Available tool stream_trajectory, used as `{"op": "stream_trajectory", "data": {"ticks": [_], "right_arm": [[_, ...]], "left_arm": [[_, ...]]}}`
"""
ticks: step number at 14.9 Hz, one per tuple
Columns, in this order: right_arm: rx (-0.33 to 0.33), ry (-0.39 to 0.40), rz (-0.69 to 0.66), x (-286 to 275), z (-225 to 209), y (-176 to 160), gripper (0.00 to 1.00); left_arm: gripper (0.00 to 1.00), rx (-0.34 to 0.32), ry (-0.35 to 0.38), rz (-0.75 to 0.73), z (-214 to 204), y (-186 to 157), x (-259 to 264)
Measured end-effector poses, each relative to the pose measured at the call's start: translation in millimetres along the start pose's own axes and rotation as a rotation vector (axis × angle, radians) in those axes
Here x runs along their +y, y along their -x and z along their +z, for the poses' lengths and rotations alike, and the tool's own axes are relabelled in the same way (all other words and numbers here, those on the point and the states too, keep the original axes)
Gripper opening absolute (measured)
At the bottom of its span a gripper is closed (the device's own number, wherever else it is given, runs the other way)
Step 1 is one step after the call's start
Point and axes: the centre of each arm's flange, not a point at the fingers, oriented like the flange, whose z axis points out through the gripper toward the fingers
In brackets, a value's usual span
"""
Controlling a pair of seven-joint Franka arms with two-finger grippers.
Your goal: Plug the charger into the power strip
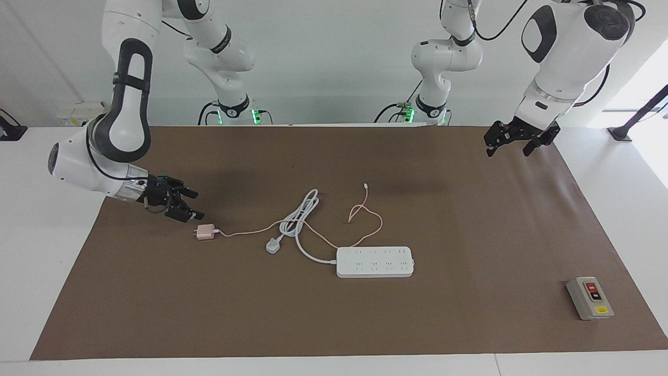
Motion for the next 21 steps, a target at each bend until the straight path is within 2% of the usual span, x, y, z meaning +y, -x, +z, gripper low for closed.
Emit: {"op": "stream_trajectory", "data": {"ticks": [2, 6, 9, 14, 19, 20, 21], "right_arm": [[-0.026, 0.002, 0.040, 4, 15, -14, 1.00], [-0.059, -0.038, 0.136, -1, 28, -32, 1.00], [-0.081, -0.071, 0.187, 4, 28, -47, 1.00], [-0.111, -0.066, 0.247, 22, 46, -79, 1.00], [-0.119, -0.092, 0.242, 12, 43, -85, 1.00], [-0.120, -0.093, 0.243, 12, 43, -85, 0.95], [-0.121, -0.095, 0.244, 12, 43, -85, 0.95]], "left_arm": [[1.00, -0.003, 0.000, 0.001, 4, 0, 0], [1.00, 0.035, 0.000, 0.026, 8, -5, 12], [1.00, 0.018, -0.001, 0.043, 26, -4, 21], [1.00, 0.065, 0.000, 0.038, 30, -9, 17], [1.00, 0.090, 0.001, 0.045, 30, -12, 15], [1.00, 0.084, 0.001, 0.047, 32, -12, 15], [1.00, 0.075, 0.012, 0.046, 35, -11, 13]]}}
